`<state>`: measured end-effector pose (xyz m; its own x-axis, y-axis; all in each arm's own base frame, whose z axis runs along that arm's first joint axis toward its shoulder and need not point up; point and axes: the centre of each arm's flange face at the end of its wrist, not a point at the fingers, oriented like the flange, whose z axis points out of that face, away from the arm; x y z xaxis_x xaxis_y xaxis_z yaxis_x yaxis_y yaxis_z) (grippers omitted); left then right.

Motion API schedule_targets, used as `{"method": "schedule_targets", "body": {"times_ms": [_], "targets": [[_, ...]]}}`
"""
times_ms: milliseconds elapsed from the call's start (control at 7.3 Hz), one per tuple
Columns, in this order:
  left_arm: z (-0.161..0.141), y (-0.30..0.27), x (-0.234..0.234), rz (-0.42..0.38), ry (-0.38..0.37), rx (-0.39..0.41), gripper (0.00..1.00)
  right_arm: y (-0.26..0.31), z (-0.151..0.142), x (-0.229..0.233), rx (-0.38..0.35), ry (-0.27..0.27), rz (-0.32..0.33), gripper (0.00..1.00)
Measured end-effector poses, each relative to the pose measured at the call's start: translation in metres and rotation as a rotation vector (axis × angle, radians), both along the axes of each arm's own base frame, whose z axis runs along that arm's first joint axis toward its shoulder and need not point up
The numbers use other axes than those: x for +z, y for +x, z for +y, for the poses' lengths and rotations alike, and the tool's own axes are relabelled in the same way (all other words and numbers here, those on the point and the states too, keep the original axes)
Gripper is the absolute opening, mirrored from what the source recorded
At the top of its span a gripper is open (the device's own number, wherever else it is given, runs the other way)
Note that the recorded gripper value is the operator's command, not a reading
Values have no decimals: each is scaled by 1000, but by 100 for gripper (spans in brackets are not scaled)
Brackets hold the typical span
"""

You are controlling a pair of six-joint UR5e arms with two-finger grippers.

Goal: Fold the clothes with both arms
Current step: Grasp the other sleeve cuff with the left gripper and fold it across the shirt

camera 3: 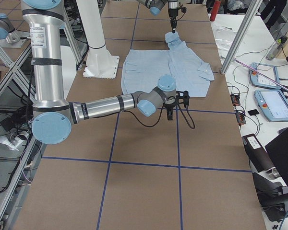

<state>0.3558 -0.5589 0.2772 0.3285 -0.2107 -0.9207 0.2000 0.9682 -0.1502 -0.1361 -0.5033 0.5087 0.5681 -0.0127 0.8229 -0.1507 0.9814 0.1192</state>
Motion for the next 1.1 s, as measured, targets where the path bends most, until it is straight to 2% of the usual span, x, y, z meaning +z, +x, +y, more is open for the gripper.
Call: {"method": "schedule_targets", "body": {"times_ms": [274,548,822,1096], "targets": [[-15,77,-85,56,-108,-47,0,5,0,14,-6,2,20,99],[-38,144,-135,56,-170,-110,0,5,-2,25,-14,1,33,99],[-50,191,-154,69,-194,-169,0,5,-3,37,-30,1,48,99],[-55,214,-170,77,-190,-200,0,5,-3,41,-35,1,52,99]]}}
